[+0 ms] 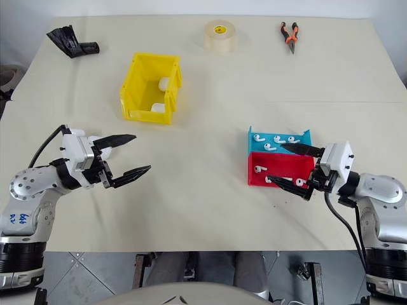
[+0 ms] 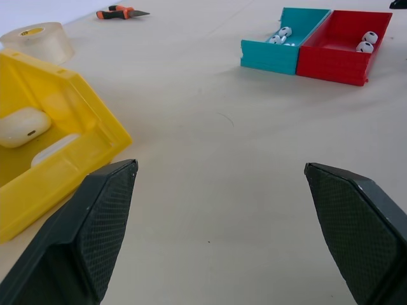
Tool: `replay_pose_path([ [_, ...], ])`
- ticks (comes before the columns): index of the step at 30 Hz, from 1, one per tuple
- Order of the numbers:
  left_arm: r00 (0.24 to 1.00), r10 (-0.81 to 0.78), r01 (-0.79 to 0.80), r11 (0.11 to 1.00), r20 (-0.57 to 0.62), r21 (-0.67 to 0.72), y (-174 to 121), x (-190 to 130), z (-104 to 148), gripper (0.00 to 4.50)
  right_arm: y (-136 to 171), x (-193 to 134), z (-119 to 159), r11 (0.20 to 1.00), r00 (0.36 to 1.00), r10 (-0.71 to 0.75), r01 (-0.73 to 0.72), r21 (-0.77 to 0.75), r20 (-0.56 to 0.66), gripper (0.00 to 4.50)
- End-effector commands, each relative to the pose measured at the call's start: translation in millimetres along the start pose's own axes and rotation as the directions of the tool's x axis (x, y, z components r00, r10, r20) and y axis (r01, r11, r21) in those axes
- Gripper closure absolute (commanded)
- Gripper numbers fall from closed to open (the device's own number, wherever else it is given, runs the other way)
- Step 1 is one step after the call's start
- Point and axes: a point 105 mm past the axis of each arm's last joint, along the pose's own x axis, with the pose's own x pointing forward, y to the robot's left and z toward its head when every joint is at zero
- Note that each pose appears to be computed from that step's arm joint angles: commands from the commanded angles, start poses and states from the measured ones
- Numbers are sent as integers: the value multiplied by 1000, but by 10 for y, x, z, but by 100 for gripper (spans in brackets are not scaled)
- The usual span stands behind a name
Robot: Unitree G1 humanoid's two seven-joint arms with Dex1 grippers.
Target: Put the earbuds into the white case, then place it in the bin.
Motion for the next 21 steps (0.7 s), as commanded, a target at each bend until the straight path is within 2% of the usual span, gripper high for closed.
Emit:
replay_pose_path([
  [1,999,43,-44,997,15,59,-5,-27,94,3,44,100,120,997,997,65,-63,-52,32,0],
  [4,992,121,-121,992,24,32,51,-65,92,3,75,176,152,993,993,106,-104,-47,51,0],
  [7,960,279,-279,960,6,12,107,-228,97,3,132,337,271,985,981,161,-154,-73,110,0],
  [12,806,585,-589,808,-97,-17,62,-719,31,3,250,561,504,965,929,257,-232,-124,267,0],
  [17,558,779,-820,570,-287,-46,-106,-1342,-241,3,301,748,592,948,893,314,-277,-156,323,0],
  [19,516,789,-850,518,-333,-89,-170,-1436,-319,3,284,797,597,944,886,326,-287,-164,329,0],
  [21,512,776,-853,510,-369,-110,-200,-1439,-360,3,258,822,591,942,885,331,-292,-163,328,0],
])
